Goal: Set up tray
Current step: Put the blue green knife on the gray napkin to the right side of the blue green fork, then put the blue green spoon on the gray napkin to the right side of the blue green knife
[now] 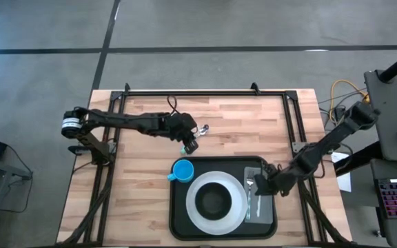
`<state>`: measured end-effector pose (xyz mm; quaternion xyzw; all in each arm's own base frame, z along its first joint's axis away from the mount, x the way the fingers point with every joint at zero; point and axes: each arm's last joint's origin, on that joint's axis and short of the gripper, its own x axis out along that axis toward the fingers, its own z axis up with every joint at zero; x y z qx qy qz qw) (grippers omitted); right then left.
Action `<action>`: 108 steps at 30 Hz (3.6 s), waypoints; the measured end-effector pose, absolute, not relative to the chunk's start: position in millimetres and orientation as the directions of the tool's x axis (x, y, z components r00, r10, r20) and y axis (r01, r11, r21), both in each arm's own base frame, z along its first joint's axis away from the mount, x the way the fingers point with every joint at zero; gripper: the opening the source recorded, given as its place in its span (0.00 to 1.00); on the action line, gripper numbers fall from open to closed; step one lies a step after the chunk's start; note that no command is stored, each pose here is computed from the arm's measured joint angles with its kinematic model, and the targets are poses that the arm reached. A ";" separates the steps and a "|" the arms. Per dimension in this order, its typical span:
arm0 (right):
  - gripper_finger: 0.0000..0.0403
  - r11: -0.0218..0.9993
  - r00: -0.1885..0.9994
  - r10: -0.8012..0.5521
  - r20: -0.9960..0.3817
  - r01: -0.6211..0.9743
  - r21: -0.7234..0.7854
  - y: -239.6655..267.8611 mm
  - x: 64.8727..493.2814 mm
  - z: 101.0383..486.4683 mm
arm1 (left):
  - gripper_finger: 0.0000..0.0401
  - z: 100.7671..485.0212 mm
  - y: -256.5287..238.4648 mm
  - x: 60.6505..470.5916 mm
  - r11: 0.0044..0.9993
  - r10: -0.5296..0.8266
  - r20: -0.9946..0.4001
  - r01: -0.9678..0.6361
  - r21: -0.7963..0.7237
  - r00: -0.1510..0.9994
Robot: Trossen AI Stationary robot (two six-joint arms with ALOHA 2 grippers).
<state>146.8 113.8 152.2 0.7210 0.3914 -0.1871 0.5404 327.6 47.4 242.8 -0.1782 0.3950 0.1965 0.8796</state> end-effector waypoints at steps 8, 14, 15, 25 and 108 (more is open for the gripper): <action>0.06 -0.095 0.595 0.391 -0.703 0.785 0.612 123.2 156.7 133.0 | 0.22 243.1 52.0 327.1 0.852 0.214 -0.763 -0.498 -0.159 0.610; 0.06 -0.069 0.556 0.360 -0.749 0.817 0.573 125.3 159.2 118.3 | 0.22 243.1 52.0 327.1 0.852 0.214 -0.763 -0.498 -0.159 0.610; 0.07 -0.066 0.549 0.355 -0.756 0.822 0.566 125.2 159.2 116.6 | 0.22 243.1 52.0 327.1 0.852 0.214 -0.763 -0.498 -0.159 0.610; 0.24 -0.056 0.556 0.346 -0.756 0.816 0.575 125.3 159.9 116.3 | 0.22 243.0 52.0 327.1 0.852 0.214 -0.763 -0.498 -0.159 0.610; 0.18 0.079 0.367 0.082 -0.926 0.924 0.374 106.2 179.9 174.2 | 0.22 242.3 80.7 320.8 0.813 0.249 -0.771 -0.559 -0.163 0.587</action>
